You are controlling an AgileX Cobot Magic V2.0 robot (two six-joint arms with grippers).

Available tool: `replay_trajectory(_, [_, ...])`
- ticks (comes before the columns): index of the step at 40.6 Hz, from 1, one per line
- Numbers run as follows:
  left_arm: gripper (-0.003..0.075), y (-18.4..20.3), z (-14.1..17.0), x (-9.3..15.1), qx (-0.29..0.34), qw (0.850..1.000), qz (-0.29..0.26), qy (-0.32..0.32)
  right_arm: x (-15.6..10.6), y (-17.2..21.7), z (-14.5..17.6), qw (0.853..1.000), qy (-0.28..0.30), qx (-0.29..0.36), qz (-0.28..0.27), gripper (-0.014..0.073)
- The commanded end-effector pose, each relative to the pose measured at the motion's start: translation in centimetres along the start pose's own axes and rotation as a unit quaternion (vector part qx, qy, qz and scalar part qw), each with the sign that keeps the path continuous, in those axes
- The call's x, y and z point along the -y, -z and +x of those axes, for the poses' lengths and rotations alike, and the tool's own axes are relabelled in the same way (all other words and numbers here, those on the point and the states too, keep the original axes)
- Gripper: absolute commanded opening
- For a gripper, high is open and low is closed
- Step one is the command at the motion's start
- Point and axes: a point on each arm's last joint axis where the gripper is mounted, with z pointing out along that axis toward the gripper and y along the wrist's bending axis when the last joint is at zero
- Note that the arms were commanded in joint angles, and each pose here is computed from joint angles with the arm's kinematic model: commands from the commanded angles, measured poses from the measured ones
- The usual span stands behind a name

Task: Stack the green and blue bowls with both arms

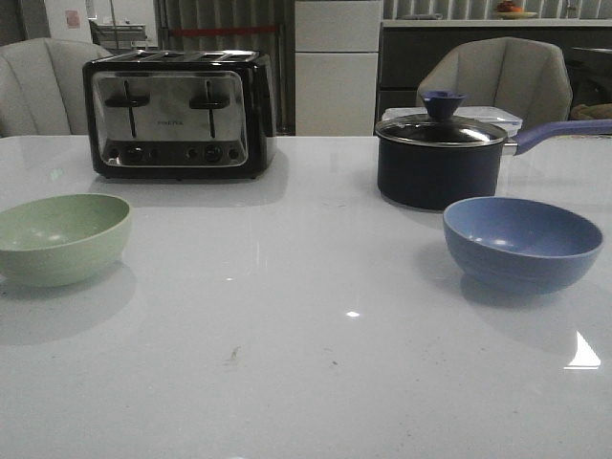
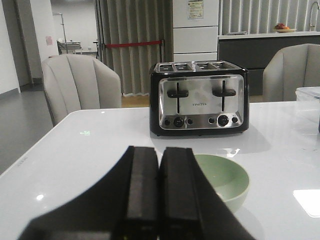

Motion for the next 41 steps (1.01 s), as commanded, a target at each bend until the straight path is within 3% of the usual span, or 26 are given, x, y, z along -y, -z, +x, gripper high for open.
replay_trajectory(1, [0.0093, 0.2, -0.7, 0.0, 0.05, 0.999, 0.0, 0.009, 0.0, 0.2, -1.1, 0.998, 0.004, 0.055, 0.0, 0.0059])
replay_trajectory(34, [0.0093, 0.2, -0.7, 0.0, 0.051, 0.999, 0.0, 0.009, 0.0, 0.2, -1.2, 0.998, 0.004, 0.061, 0.0, 0.0059])
replay_trajectory(41, [0.0093, 0.5, -2.5, -0.2, 0.111, 0.994, -0.004, 0.011, 0.0, 0.7, -3.3, 0.996, 0.004, 0.084, 0.0, 0.0059])
